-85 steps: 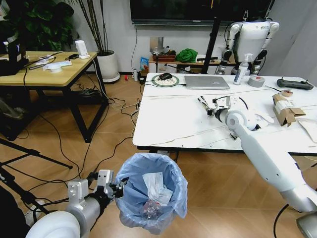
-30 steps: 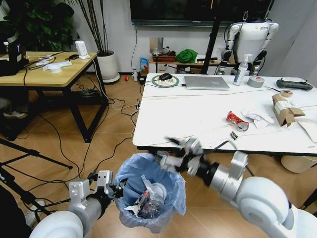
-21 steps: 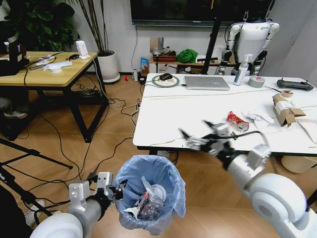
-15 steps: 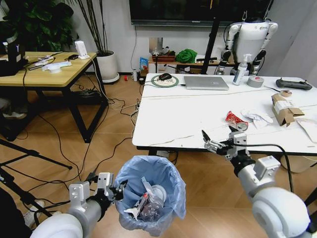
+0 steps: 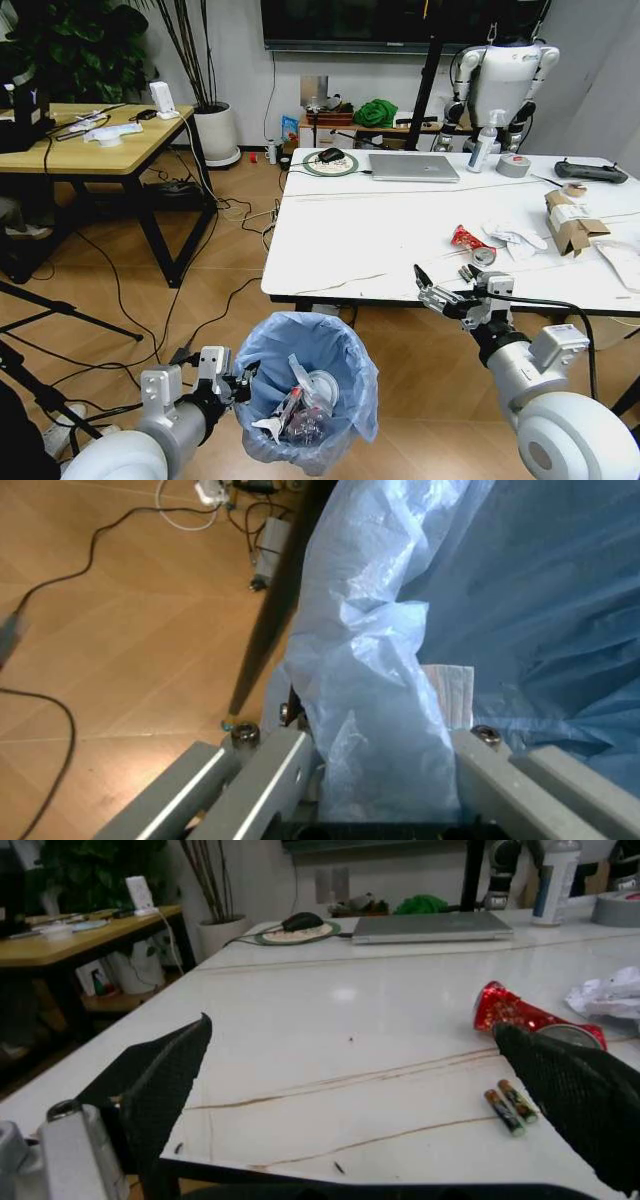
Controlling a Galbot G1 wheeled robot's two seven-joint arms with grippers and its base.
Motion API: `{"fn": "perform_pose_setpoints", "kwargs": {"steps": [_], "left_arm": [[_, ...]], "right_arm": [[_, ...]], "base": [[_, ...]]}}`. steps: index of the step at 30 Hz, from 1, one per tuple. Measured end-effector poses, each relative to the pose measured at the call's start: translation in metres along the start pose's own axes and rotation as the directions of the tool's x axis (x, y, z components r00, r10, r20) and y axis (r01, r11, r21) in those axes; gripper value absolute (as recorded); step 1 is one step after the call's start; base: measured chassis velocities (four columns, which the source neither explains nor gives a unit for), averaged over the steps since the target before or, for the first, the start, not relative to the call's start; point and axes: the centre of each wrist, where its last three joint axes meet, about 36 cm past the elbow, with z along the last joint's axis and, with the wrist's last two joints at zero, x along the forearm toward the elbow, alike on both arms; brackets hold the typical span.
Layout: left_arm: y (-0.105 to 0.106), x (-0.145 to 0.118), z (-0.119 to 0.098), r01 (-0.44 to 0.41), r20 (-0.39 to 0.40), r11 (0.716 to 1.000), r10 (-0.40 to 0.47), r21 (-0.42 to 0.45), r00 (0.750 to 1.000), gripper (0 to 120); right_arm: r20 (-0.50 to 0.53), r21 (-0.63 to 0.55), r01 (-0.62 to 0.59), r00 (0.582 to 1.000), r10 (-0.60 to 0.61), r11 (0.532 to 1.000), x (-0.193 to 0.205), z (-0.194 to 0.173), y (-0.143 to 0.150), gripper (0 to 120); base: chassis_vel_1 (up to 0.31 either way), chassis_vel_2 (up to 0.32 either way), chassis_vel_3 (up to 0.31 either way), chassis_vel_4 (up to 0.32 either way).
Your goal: Pick up the trash bin and place the trash from the table into it.
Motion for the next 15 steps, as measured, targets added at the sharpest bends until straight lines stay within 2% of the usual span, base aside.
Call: {"fn": "perform_pose_setpoints", "kwargs": {"steps": [15], "left_arm": [[0.0015, 0.0003, -0.0035, -0.015, 0.006, 1.0, 0.015, -0.012, 1.0, 2]], "right_arm": [[-0.027, -0.019, -0.017, 0.999, 0.016, 1.0, -0.0083, 0.0052, -0.0067, 100]], "base": [[-0.141, -0.136, 0.122, 0.137]]}}
